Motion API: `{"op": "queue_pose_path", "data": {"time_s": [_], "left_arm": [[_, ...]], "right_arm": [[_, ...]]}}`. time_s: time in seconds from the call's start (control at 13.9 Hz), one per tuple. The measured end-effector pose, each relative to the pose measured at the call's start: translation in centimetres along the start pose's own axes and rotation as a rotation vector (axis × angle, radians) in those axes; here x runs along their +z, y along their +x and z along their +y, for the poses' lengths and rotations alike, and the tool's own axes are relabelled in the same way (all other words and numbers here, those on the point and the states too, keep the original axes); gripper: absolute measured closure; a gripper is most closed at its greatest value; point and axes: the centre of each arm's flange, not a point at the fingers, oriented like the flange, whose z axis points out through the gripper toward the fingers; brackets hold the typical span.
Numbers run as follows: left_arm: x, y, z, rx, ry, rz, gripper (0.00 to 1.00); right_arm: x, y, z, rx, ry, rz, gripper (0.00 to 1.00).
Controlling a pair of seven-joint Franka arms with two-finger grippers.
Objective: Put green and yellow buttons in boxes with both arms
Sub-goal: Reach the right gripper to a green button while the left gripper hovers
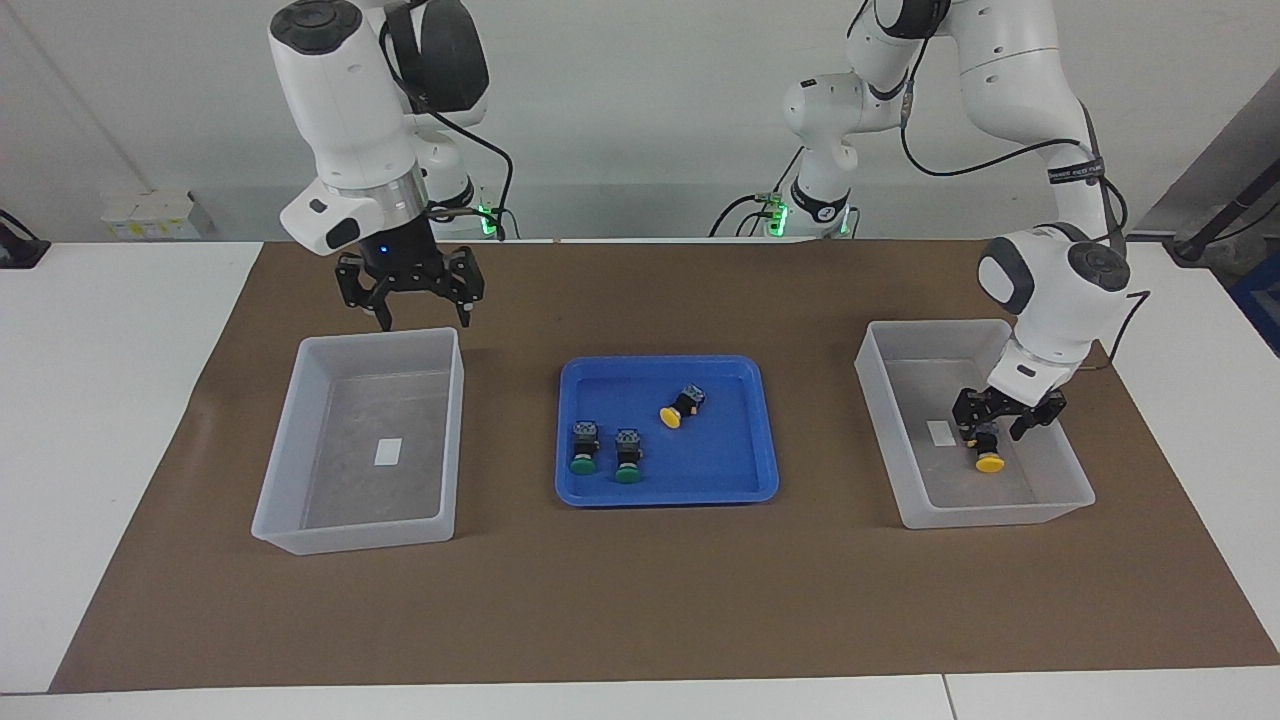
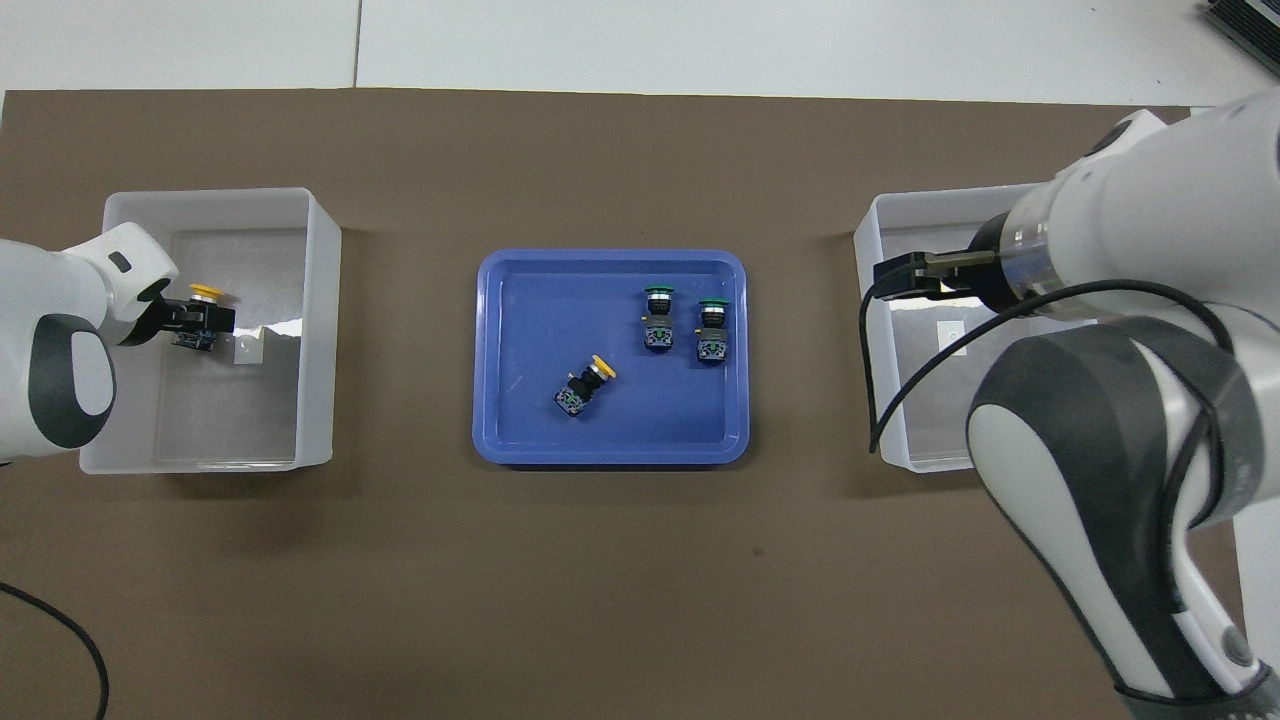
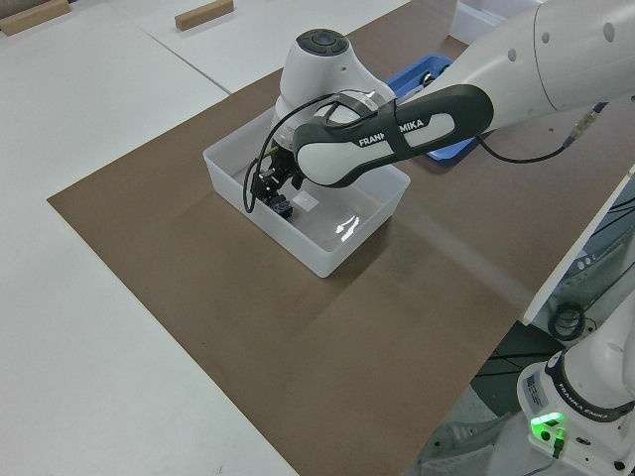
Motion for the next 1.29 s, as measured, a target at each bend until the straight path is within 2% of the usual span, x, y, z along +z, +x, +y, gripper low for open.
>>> {"op": "queue_pose_path", "data": {"time_s": [0.22, 0.43, 0.65, 0.93, 1.29], "left_arm": [[-1.7, 1.1, -0.4, -0.002, 0.001, 0.002, 0.06], [-5.3, 3.4, 0.4, -0.012, -0.008, -0.024, 0.06], [-8.4, 5.4, 3.2, -0.029, -0.018, -0.046, 0.07], [-11.5, 6.9, 7.1, -0.071, -0.026, -0.075, 0.07], [-12.5, 7.4, 14.5, -0.132, -0.032, -0.085, 0.09]], "right_arm": [[2.4, 0.8, -3.2, 0.018, -0.006, 0.038, 0.00], [5.8, 1.3, -7.4, 0.046, -0.023, 0.082, 0.00], [10.3, 1.6, -10.5, 0.047, -0.013, 0.084, 0.00], [13.6, 2.4, -14.1, 0.048, -0.008, 0.089, 0.00], [17.7, 2.4, -17.5, 0.007, 0.012, 0.097, 0.00]]}}
